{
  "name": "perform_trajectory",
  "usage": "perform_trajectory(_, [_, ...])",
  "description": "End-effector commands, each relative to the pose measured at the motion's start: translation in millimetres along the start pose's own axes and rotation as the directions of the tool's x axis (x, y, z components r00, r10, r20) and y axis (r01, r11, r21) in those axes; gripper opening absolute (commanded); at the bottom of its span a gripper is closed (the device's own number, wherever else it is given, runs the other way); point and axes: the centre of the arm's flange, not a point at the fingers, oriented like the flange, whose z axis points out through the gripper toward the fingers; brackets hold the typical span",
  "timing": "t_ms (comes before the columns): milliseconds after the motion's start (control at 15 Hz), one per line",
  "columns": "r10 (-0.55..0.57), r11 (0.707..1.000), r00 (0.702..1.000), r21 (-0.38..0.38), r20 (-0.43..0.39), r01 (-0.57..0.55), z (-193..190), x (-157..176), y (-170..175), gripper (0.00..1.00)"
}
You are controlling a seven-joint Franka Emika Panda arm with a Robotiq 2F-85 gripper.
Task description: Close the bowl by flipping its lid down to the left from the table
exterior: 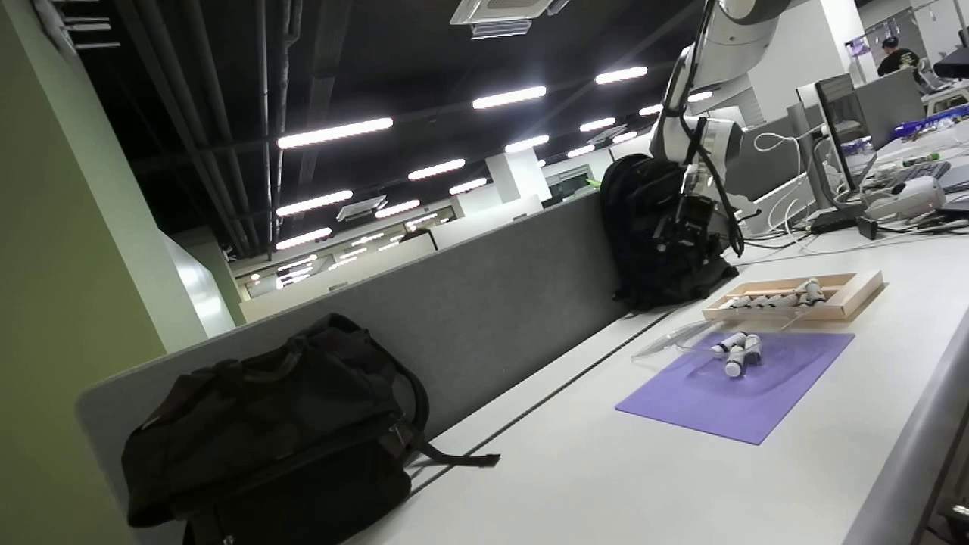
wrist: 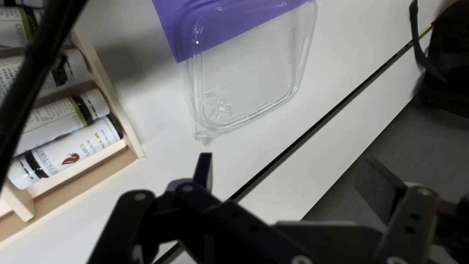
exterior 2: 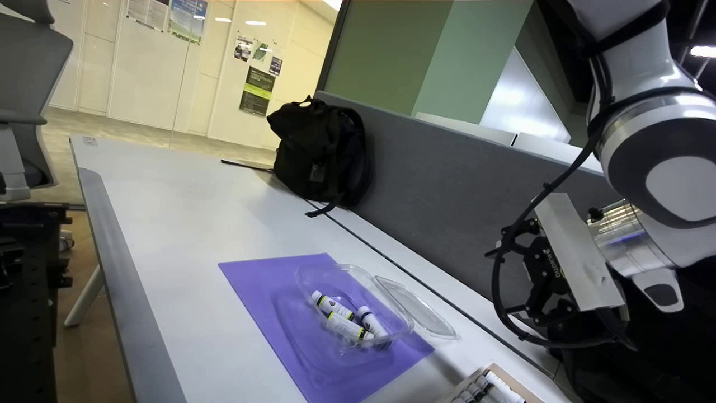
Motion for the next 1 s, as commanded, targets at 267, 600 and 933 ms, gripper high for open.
perform_trajectory(267, [0.02, 1.0, 0.998, 0.013, 0.052, -0.021, 52.2, 35.8, 49.0, 1.0])
perform_trajectory(600, [0.01, 0.998, 0.997, 0.062, 0.078, -0.015, 92.5, 32.9, 61.5, 1.0])
perform_trajectory(933, [-0.006, 0.994, 0.997, 0.112, 0.075, -0.003, 97.4, 35.7, 53.9, 1.0])
